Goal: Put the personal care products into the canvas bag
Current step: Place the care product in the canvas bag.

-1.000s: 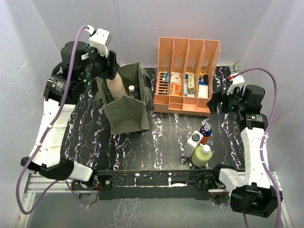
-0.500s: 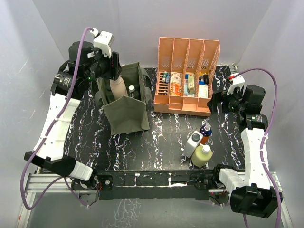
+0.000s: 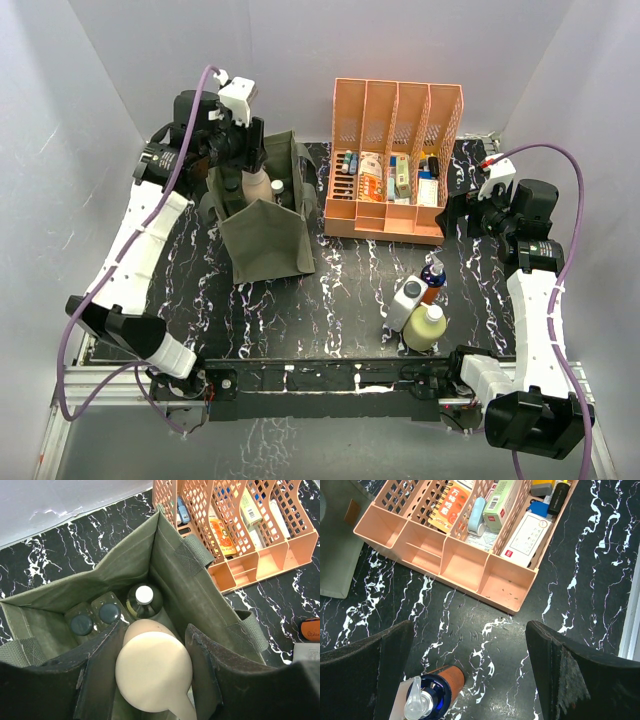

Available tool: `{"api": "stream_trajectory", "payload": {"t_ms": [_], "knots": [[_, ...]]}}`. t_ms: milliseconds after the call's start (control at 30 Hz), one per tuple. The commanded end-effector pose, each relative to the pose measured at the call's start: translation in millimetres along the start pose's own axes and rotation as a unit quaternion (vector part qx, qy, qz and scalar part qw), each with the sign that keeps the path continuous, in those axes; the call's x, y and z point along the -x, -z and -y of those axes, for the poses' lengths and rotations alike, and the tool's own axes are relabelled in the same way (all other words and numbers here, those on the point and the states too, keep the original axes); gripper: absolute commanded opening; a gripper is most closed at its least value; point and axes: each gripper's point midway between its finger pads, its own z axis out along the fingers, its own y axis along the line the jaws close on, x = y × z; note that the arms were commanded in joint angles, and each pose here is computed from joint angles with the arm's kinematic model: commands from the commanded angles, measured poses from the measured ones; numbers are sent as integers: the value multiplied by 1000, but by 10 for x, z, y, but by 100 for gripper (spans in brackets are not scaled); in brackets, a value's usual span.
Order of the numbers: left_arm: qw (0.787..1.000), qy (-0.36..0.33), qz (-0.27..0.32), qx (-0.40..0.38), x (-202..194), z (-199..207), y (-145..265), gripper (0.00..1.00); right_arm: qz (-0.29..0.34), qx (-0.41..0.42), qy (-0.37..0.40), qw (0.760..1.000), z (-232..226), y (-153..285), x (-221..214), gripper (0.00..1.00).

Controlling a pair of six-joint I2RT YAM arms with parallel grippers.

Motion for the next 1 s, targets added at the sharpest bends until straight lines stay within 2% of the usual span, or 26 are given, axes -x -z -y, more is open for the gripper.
{"api": "stream_trajectory", "payload": {"t_ms": [0,967], "knots": [[996,-4,85,-16,443,63,115,0,39,-4,19,999,5,58,216,99],[999,16,18,-38,-52,87,-457,0,39,-2,19,999,-3,61,212,99]]}}
